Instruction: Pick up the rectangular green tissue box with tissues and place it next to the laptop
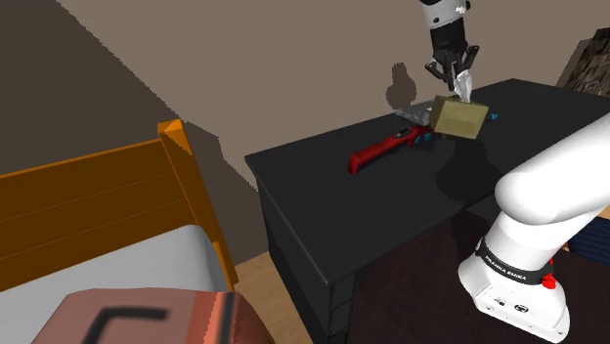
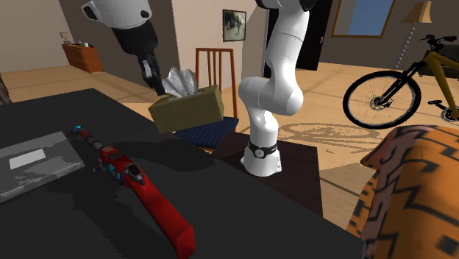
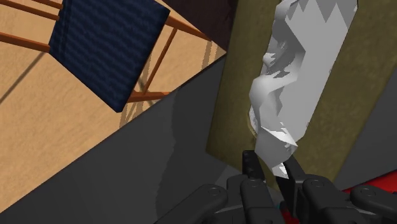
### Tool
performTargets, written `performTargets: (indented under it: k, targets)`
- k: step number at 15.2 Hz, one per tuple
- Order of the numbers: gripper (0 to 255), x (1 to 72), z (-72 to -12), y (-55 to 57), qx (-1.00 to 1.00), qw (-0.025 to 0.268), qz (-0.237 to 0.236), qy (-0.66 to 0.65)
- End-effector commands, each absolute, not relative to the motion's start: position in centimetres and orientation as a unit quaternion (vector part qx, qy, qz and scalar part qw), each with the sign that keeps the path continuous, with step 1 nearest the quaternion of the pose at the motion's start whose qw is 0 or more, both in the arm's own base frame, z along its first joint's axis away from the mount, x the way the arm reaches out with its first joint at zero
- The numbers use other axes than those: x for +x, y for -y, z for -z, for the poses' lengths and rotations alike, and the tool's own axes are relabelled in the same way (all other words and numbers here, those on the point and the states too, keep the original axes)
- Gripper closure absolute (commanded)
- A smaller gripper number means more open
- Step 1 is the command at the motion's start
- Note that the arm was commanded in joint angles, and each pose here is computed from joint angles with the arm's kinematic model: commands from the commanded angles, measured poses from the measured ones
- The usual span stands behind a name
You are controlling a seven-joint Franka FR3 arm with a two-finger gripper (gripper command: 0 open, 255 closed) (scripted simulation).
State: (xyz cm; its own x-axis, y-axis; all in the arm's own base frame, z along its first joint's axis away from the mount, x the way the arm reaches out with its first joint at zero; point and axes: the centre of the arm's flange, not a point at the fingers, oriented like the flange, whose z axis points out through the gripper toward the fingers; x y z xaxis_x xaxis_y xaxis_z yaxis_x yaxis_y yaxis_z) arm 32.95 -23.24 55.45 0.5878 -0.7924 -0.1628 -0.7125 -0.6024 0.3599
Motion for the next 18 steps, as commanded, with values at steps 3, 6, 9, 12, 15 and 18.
performTargets:
  k: [3,6,9,12,15,18]
  targets:
    - [255,33.0,-57.6,23.3,0.882,0.129,0.155,0.427]
    - [255,33.0,-58.8,23.3,0.882,0.129,0.155,0.427]
    - [255,31.8,-57.8,26.9,0.882,0.129,0.155,0.427]
    - [255,30.5,-56.9,30.6,0.882,0.129,0.155,0.427]
    - [255,29.3,-56.0,34.2,0.882,0.129,0.155,0.427]
    - [255,28.1,-55.0,37.8,0.882,0.129,0.155,0.427]
